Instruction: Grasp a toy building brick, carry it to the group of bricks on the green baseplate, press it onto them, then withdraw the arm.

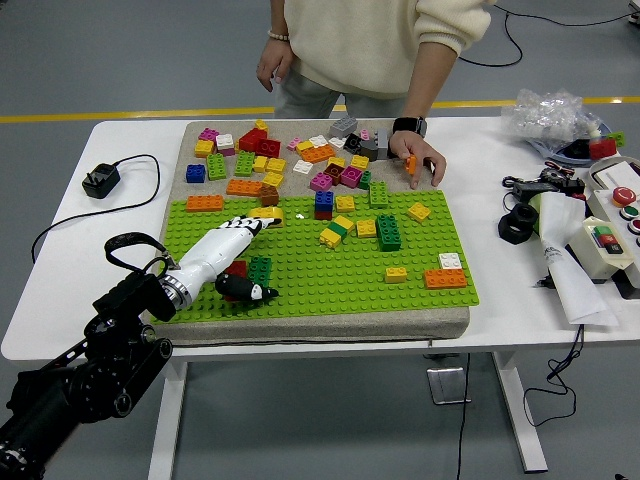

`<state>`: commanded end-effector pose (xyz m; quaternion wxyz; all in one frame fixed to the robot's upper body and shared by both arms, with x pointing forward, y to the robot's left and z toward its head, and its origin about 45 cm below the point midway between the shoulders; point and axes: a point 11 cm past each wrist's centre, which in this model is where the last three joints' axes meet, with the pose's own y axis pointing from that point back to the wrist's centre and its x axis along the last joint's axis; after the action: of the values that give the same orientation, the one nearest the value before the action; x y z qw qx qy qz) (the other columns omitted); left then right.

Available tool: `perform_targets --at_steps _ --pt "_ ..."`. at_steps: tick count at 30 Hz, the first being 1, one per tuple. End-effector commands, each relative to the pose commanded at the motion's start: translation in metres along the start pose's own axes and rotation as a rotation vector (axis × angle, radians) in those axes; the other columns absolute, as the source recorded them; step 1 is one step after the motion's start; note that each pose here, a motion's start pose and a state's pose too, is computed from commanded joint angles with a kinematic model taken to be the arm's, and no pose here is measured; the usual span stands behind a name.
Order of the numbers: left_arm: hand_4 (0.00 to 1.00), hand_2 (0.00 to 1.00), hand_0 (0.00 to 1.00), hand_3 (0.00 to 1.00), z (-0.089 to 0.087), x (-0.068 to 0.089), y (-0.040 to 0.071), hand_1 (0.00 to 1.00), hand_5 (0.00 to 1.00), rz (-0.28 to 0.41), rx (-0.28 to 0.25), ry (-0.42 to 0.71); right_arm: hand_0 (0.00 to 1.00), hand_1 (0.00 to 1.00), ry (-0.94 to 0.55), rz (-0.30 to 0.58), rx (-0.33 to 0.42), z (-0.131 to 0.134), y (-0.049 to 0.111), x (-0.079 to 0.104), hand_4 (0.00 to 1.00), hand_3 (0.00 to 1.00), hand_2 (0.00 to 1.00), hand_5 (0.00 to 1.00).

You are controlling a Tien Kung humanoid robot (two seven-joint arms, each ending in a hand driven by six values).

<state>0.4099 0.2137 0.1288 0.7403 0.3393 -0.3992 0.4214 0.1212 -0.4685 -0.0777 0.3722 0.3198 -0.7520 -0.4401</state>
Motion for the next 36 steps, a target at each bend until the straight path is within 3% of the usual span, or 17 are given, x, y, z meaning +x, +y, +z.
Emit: perform_targets --at_steps 5,12,13,19,20,36 --pt "0.998 0.953 0.998 0.947 0.004 -0.001 0.001 0.973 0.242 -0.01 -0.014 0.015 0.79 0.703 -0.001 0.001 -0.002 0.001 0.0 0.001 0.907 0.713 0.751 0.552" --pt "0.998 0.953 0.998 0.946 0.026 0.001 -0.002 0.973 0.241 -0.042 -0.07 0.066 0.789 0.703 -0.004 0.002 0.004 -0.001 0.0 0.0 0.907 0.713 0.751 0.551" --pt "0.998 0.959 0.998 0.809 0.027 0.002 -0.002 0.991 0.481 -0.049 -0.069 0.062 0.79 0.704 -0.005 0.003 0.003 -0.001 0.0 0.0 0.907 0.714 0.751 0.551" --pt "0.998 0.959 0.998 0.809 0.027 0.01 -0.001 0.991 0.481 -0.06 -0.067 0.008 0.79 0.704 -0.008 0.003 0.002 0.0 0.0 0.001 0.907 0.714 0.751 0.551" --pt "0.998 0.958 0.998 0.568 0.026 0.012 -0.001 0.998 0.621 -0.06 -0.065 -0.018 0.79 0.703 -0.009 0.003 0.004 -0.001 0.0 0.001 0.907 0.714 0.751 0.552" --pt "0.992 0.955 0.998 0.559 0.012 0.001 -0.001 0.998 0.677 -0.137 -0.034 -0.106 0.79 0.703 -0.01 0.004 0.008 -0.002 0.0 0.0 0.907 0.714 0.751 0.551"
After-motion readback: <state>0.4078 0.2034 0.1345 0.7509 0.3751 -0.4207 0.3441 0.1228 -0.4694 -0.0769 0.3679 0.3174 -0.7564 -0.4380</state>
